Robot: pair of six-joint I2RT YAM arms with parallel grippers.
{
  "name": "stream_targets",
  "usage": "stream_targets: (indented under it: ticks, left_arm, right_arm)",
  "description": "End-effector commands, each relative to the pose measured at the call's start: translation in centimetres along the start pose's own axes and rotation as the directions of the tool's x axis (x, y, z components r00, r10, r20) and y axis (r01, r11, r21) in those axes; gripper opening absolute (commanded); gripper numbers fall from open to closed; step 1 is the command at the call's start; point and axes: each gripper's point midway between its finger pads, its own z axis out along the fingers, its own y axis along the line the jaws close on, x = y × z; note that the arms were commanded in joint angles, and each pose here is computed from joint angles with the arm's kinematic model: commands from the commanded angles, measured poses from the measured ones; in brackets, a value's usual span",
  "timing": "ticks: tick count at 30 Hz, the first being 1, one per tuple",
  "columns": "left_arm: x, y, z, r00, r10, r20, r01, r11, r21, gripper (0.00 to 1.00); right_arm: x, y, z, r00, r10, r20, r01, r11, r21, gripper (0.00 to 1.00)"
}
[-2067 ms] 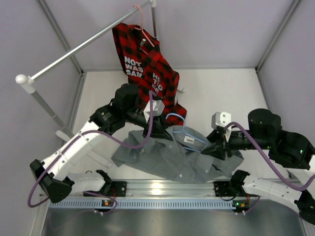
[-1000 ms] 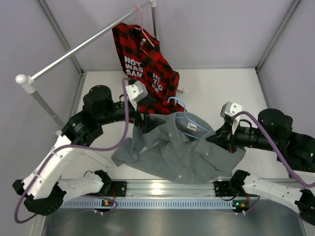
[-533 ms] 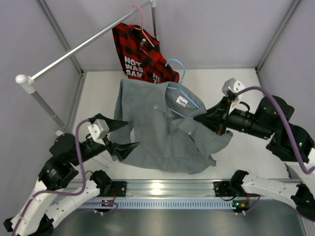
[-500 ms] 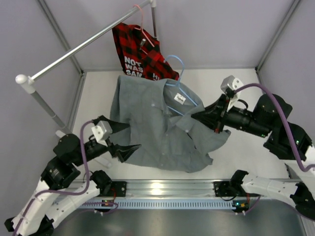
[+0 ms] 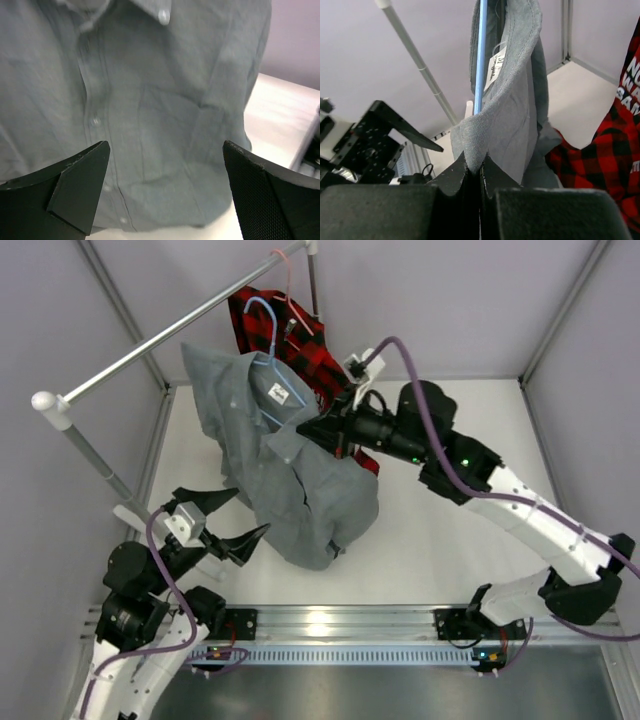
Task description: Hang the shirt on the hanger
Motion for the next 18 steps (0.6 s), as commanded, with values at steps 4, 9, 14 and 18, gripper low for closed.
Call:
stream_targets:
  ticks: [4, 9, 14, 18]
  left_arm:
    - [-1.2, 3.5, -0.5, 0.996, 0.050, 0.078, -0.034, 0.980, -0.196, 0.98]
    - [-0.8, 4.1, -0.5, 0.997, 0.044, 0.065, -0.028, 0.974, -0.226, 0.98]
    - [-0.5, 4.1, -0.4, 0.998, 0.007, 0.068, 0.009, 0.973, -0.229, 0.98]
    - [-0.4, 4.0, -0.3, 0.998, 0.003, 0.064, 0.011, 0.975, -0.220, 0.98]
  right_arm:
    - [-2.1, -0.4, 6.4, 0.991, 0.029, 0.133, -0.037, 0.998, 0.056, 0.00]
    - [-1.4, -0.7, 12.3, 0.996, -0.043, 0.072, 0.039, 0.998, 0.053, 0.00]
    - [-3.4, -0.3, 14.9, 0.992, -0.080, 0.099, 0.076, 0.996, 0.038, 0.00]
    - [-1.5, -1.5, 17.4, 0.994, -0.096, 0.054, 0.094, 0.994, 0.052, 0.00]
